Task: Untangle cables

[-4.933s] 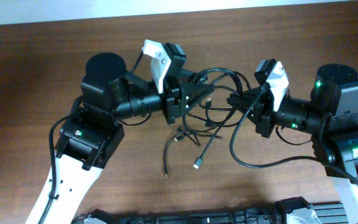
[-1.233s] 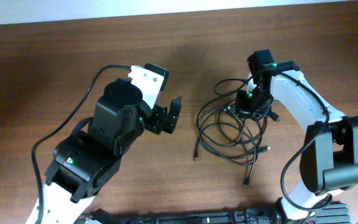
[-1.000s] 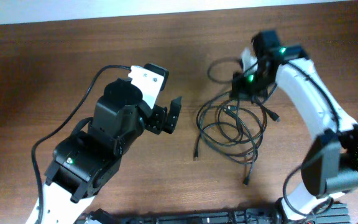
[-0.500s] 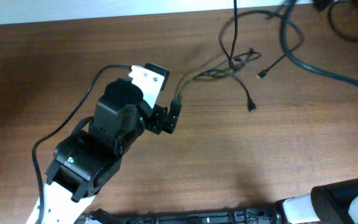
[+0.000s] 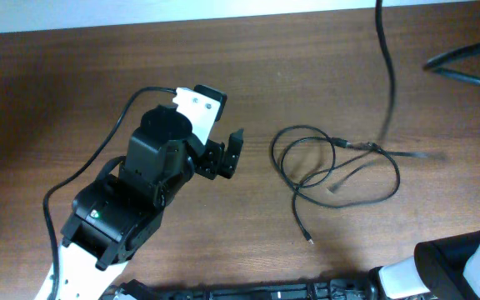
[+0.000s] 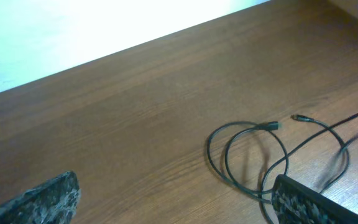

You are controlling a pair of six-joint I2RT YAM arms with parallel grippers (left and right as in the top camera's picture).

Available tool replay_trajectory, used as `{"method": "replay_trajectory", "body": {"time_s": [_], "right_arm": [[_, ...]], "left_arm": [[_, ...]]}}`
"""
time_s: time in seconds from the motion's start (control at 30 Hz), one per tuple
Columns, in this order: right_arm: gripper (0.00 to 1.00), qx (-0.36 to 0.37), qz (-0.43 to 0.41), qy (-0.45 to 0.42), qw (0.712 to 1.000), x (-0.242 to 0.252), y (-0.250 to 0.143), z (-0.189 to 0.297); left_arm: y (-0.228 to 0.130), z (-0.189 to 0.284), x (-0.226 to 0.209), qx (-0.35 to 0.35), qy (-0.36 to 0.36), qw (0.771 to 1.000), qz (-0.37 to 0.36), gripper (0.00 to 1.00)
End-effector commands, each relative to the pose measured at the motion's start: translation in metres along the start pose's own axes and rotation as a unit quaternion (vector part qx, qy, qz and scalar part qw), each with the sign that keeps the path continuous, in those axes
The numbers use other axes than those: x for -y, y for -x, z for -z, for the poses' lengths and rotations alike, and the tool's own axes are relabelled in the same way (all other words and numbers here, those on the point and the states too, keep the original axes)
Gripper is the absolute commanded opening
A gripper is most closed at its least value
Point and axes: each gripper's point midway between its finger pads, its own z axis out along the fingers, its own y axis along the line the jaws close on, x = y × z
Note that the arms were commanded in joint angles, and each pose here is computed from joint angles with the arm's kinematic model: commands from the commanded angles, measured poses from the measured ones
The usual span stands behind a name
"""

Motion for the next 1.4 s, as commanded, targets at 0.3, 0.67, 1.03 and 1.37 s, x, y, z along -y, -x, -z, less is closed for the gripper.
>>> {"method": "replay_trajectory", "body": {"time_s": [0.3, 0.67, 1.03, 1.37], "right_arm": [[0.04, -0.27, -0.026, -0.151, 0.951, 0.066, -0.171, 0.036], [0.04, -0.463, 0.23, -0.575, 0.634, 0.233, -0.184, 0.232], [0.04, -0.486, 0.034, -0.767, 0.416, 0.315, -0.183, 0.489], [0.04, -0.445, -0.074, -0.847, 0.281, 0.307, -0.138, 0.629]], "left_arm": [[0.003, 0.002, -0.002, 0.005, 0.005, 1.0, -0.007, 0.99], [-0.001, 0.002, -0.002, -0.003, 0.006, 1.0, -0.008, 0.99], [-0.001, 0.002, -0.002, -0.004, 0.006, 1.0, -0.008, 0.99], [-0.001, 0.002, -0.002, -0.004, 0.006, 1.0, -0.008, 0.99]]}}
